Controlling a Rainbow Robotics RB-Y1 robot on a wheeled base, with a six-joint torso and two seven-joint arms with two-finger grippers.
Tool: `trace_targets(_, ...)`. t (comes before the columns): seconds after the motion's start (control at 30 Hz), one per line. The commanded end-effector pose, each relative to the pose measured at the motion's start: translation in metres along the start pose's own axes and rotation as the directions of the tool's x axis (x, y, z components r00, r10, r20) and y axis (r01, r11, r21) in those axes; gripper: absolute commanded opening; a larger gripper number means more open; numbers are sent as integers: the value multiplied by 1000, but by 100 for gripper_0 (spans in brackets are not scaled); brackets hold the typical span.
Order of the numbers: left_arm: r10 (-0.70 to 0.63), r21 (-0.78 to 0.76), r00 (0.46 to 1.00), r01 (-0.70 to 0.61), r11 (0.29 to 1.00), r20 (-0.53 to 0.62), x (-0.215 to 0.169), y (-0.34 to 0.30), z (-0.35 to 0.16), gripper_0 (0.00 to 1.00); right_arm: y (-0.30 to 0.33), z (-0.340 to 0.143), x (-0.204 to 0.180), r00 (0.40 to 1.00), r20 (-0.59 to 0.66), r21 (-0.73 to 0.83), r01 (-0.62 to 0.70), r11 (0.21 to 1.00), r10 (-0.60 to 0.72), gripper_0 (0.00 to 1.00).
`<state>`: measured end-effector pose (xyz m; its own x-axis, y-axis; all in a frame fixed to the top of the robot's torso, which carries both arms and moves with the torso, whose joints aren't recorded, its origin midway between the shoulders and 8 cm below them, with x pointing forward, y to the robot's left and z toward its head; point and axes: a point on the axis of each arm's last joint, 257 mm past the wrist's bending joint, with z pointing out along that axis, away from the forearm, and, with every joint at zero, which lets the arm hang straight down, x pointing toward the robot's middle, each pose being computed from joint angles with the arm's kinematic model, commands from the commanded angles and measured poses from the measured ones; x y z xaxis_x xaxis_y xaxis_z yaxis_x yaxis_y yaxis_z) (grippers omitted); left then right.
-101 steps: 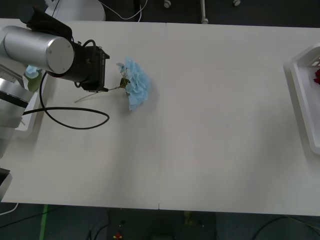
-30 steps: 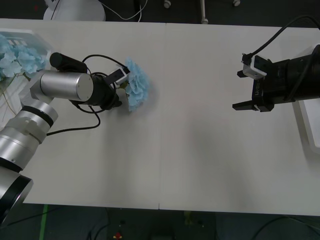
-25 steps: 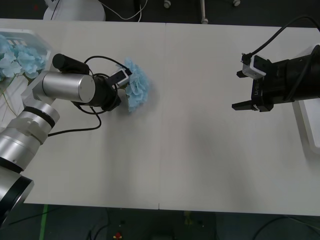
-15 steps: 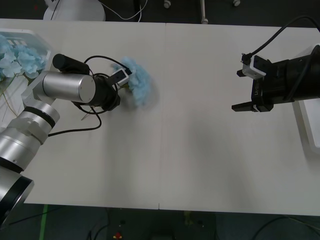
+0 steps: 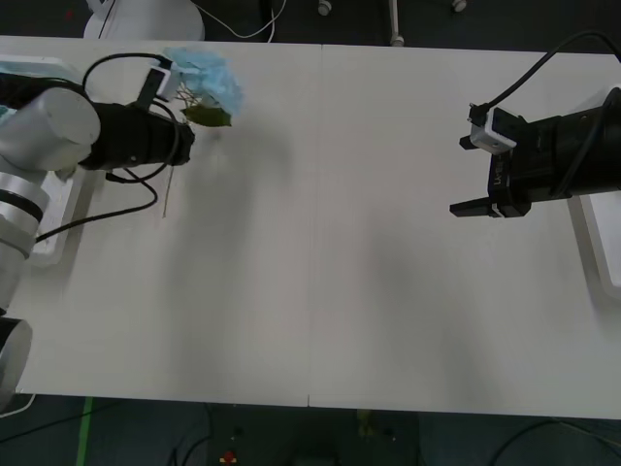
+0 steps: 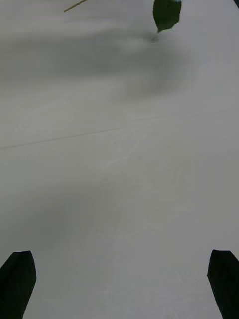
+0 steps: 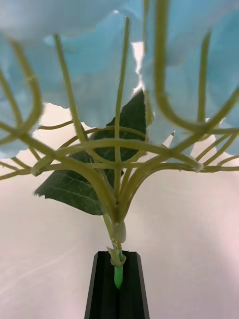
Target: Put the red flowers into the right box and the blue flowers into the left box
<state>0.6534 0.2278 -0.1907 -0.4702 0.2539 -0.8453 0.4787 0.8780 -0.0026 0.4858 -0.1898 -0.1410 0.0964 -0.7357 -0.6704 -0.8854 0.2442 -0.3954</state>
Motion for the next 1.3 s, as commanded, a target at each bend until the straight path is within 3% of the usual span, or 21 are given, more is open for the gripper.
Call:
trace_targets(0.03,-65,-70,992,73,995,108,-63,80,-82,0,-14,-6,-27,997,43,27,55,998,-57,100)
trace_targets(0.27,-154,-198,983,170,965,95,-46,172,-181,0,-14,-6,-27,997,43,27,55,998,-57,100)
trace_targets(0.5,-250,-367,965,262,893,82,16,246,-264,0,-14,-6,-27,997,43,27,55,998,-57,100)
trace_targets(0.7,-295,-489,954,282,825,54,73,281,-292,0,-14,-6,-27,997,43,27,55,998,-57,100)
trace_targets(0.97,-371,-571,928,322,755,33,101,296,-296,0,-14,-6,-27,997,43,27,55,998,-57,100)
trace_targets(1.03,-383,-584,923,327,743,30,104,298,-297,7,-14,-6,-27,997,43,27,55,998,-57,100)
trace_targets(1.1,-386,-585,922,323,744,20,107,296,-293,41,-14,-6,-27,997,43,27,55,998,-57,100)
trace_targets(1.13,-387,-586,922,325,742,22,106,296,-294,52,-14,-6,-27,997,43,27,55,998,-57,100)
trace_targets(1.2,-392,-576,920,334,746,27,105,294,-291,69,-14,-6,-27,997,43,27,55,998,-57,100)
trace_targets(1.3,-401,-535,915,360,764,44,99,285,-284,87,-14,-6,-27,997,43,27,55,998,-57,100)
